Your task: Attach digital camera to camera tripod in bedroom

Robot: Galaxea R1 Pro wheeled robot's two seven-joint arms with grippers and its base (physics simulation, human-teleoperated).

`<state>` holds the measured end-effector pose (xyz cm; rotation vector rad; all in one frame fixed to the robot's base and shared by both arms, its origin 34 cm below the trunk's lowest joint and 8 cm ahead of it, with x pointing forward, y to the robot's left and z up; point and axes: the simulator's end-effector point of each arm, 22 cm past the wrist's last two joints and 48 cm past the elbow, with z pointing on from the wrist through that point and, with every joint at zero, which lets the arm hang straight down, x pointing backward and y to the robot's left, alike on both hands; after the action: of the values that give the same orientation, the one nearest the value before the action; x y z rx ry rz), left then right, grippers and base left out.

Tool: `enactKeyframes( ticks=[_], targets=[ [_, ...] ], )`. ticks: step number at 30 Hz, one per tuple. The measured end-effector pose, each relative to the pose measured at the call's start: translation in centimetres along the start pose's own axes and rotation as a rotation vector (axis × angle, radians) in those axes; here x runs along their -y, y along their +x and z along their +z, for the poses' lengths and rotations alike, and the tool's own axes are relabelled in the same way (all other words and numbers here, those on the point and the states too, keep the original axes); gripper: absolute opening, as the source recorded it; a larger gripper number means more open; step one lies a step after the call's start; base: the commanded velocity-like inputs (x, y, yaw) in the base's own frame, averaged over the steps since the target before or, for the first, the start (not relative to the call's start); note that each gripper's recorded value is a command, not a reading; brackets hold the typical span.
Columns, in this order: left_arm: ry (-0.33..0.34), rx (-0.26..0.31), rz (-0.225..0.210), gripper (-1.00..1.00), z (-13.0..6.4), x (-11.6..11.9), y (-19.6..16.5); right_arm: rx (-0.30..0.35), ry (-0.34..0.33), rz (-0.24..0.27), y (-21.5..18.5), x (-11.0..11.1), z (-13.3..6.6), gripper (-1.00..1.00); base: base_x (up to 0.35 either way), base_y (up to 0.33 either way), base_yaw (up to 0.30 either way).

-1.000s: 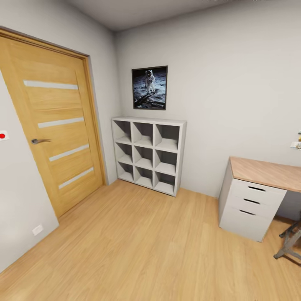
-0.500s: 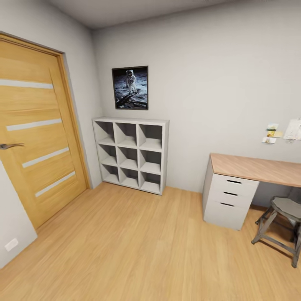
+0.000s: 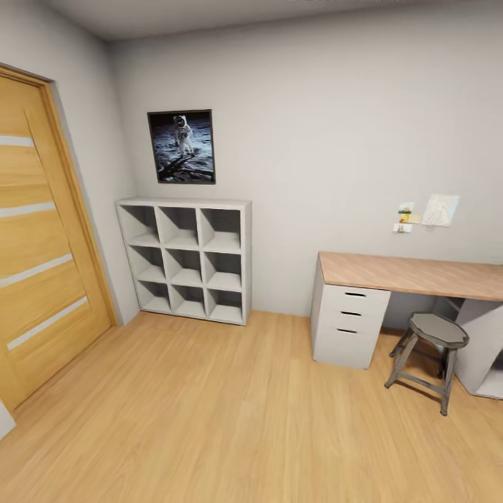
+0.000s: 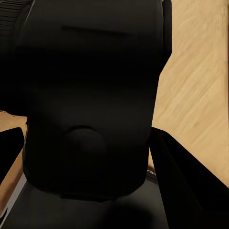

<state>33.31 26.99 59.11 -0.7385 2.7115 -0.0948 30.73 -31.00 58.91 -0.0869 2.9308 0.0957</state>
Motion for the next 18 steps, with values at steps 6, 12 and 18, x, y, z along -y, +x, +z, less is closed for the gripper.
enactKeyframes(
  ticks=[6, 12, 18],
  targets=[
    [0.008, -0.007, 0.011, -1.00, -0.03, 0.33, 0.17, 0.001, -0.002, -0.001, -0.04, -0.14, -0.01, 1.00, 0.077, 0.000, -0.289],
    [0.013, -0.007, 0.017, -1.00, -0.06, 0.46, 0.19, 0.003, -0.002, -0.001, -0.11, -0.08, -0.06, 1.00, 0.271, 0.000, -0.289],
    [0.014, -0.005, 0.019, -1.00, -0.08, 0.52, 0.10, 0.005, -0.001, -0.002, -0.20, -0.04, -0.09, 1.00, 0.318, 0.000, -0.289]
  ],
)
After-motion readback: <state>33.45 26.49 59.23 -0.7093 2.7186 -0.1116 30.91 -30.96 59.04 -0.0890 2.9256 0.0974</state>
